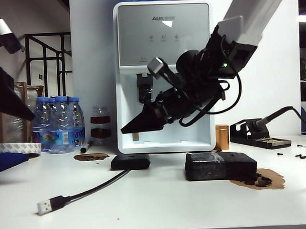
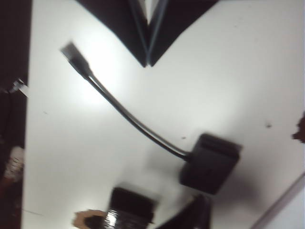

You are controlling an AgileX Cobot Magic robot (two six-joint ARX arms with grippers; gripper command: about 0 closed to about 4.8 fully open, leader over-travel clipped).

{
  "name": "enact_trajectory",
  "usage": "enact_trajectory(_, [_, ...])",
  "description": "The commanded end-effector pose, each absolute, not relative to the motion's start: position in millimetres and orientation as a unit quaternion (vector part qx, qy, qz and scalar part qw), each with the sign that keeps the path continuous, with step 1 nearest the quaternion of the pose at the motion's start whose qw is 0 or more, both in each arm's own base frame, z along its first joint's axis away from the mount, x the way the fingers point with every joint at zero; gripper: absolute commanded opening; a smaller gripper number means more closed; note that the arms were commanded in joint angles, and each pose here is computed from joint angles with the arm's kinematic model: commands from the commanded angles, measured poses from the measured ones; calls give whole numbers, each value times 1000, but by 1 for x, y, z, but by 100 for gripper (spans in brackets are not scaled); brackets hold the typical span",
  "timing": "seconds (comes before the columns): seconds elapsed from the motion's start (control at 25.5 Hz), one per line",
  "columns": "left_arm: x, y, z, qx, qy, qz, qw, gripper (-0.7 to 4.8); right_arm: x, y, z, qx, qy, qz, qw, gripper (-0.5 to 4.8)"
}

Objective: Take the USB flash drive out of the black sponge and insert it into the slot on top of the black USB adpator box.

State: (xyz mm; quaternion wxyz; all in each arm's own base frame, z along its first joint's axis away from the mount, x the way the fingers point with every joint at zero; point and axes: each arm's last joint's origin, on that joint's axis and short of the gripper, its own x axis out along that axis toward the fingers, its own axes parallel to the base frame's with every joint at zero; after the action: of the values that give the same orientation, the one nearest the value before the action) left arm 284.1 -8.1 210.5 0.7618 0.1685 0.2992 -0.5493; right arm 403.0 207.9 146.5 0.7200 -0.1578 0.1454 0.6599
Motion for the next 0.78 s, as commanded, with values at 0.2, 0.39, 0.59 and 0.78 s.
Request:
enact_trajectory(0.2, [296, -15, 215, 159, 285, -521, 789, -4, 406, 223, 118, -172, 141, 657, 720, -1])
enact_trajectory(0.39, [296, -21, 215, 162, 282, -529, 784, -4, 413, 226, 118, -184, 133, 644, 730, -1])
enact_trajectory(0.59, [296, -22, 215, 164, 279, -530, 784, -4, 422, 230, 122, -189, 122, 641, 734, -1])
enact_trajectory(0.78, [296, -22, 215, 164, 280, -530, 784, -4, 424, 226, 122, -185, 133, 639, 735, -1])
